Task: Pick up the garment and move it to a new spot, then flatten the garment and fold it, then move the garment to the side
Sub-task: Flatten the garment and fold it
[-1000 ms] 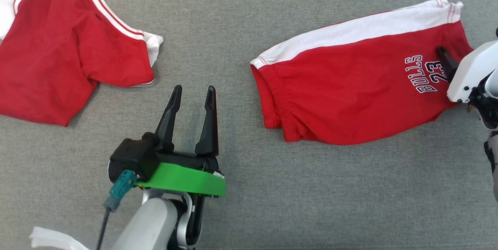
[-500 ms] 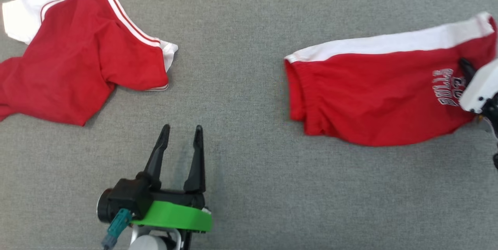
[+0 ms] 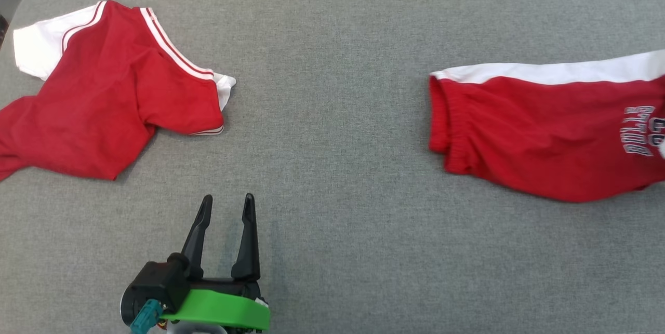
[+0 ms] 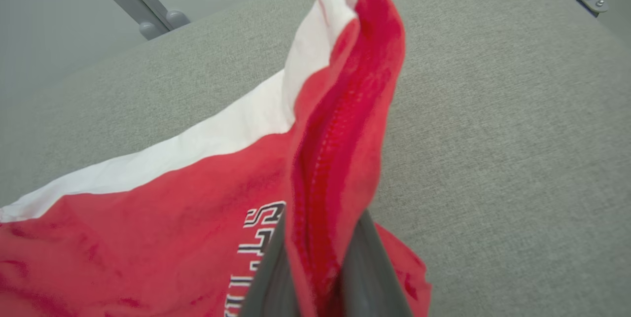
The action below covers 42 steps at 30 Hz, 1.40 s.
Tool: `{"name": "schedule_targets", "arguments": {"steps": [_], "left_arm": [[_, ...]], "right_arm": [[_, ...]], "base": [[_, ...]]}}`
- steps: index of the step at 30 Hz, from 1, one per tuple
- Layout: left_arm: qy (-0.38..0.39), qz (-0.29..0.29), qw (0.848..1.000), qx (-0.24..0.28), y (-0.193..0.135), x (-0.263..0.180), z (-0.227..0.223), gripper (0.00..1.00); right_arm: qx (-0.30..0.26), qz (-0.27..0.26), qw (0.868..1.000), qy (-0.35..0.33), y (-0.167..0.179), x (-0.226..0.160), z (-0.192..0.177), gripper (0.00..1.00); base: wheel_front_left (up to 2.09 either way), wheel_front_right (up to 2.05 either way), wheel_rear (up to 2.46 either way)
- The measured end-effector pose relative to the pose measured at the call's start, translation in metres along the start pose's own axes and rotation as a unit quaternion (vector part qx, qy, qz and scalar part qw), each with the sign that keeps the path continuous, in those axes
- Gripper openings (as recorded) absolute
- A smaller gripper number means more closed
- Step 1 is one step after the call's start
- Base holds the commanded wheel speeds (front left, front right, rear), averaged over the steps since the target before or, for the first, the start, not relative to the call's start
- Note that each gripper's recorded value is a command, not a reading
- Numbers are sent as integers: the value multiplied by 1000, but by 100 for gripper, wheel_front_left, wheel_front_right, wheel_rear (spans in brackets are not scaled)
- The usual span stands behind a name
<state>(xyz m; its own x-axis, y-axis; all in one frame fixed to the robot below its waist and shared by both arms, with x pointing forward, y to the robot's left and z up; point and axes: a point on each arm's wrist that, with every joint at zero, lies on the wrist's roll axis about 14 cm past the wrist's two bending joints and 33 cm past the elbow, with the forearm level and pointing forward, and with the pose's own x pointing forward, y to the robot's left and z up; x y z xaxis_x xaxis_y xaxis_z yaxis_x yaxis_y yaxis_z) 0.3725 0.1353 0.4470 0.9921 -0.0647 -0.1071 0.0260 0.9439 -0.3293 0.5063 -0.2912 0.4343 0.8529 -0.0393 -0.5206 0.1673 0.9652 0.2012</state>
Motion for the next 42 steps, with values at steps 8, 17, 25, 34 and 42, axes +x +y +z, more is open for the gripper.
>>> {"name": "schedule_targets", "arguments": {"steps": [8, 17, 25, 34, 42], "left_arm": [[-5, 2, 1000, -4, -2, -8, 4, 100], [-25, 10, 1000, -9, -3, -19, 16, 100], [-24, 22, 999, -7, 3, -26, 15, 100], [-18, 32, 999, -5, 9, -34, 11, 100], [-13, 32, 999, 2, 8, -42, 7, 100]], "right_arm": [[-19, -34, 999, -38, -30, -23, 34, 0], [-61, 83, 995, -2, 82, -25, 2, 0], [-74, 116, 990, 30, 139, -13, -40, 0], [-73, 139, 988, 13, 165, -15, -44, 100], [-25, 211, 973, -91, 196, -57, -13, 100]], "base": [[0, 0, 0], [0, 0, 0], [0, 0, 0], [0, 0, 0], [0, 0, 0]]}}
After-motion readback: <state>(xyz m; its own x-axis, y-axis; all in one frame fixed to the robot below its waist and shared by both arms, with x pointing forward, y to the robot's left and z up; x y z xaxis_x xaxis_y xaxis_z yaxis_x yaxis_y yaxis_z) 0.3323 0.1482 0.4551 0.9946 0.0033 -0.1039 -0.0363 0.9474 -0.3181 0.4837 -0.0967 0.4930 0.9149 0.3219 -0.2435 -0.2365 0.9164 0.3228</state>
